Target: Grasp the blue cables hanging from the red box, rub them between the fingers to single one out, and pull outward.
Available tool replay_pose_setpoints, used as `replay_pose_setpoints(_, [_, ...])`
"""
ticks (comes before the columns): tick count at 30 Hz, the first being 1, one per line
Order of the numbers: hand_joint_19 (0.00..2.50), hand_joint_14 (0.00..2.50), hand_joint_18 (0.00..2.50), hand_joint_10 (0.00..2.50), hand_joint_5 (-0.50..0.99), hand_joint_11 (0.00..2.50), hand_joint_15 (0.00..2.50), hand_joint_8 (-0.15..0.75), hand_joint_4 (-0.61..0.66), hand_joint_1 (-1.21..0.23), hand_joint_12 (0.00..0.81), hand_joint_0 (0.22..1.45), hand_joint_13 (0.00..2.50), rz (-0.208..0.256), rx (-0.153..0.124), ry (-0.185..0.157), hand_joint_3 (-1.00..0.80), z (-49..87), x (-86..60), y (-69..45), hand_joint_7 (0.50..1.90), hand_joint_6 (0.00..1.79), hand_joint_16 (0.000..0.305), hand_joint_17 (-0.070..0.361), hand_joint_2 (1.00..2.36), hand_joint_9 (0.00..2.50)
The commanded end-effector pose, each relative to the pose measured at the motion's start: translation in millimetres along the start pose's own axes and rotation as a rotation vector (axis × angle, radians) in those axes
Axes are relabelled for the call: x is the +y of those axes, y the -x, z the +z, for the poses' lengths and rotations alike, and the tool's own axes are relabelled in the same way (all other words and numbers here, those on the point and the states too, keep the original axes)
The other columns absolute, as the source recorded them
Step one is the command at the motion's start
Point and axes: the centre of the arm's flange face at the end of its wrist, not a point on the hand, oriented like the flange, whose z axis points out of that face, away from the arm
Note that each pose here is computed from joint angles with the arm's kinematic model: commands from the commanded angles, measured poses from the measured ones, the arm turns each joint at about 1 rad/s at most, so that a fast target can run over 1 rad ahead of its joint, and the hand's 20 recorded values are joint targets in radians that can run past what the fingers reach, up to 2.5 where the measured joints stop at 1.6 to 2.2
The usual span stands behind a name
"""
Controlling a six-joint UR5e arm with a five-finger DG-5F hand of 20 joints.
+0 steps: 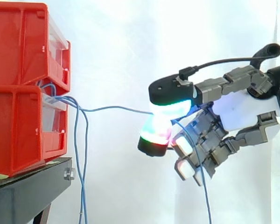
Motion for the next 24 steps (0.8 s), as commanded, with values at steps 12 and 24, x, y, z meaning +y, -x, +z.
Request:
replay_pose_setpoints(12, [0.56,0.02,0.91,0.02,-0.14,0.72,0.60,0.342,0.01,-0.78,0.413,0.63,1.02,0.031,0.001,0.045,0.05,5.1,-42.8,-16.7,1.11,0.92,0.061,0.137,1.01,1.14])
replay_pose_setpoints(24, [0.55,0.02,0.91,0.02,-0.13,0.71,0.59,0.341,0.01,-0.78,0.419,0.63,1.02,0.036,0.001,0.061,0.05,6.0,-44.8,-20.0,1.12,0.92,0.062,0.140,1.01,1.14])
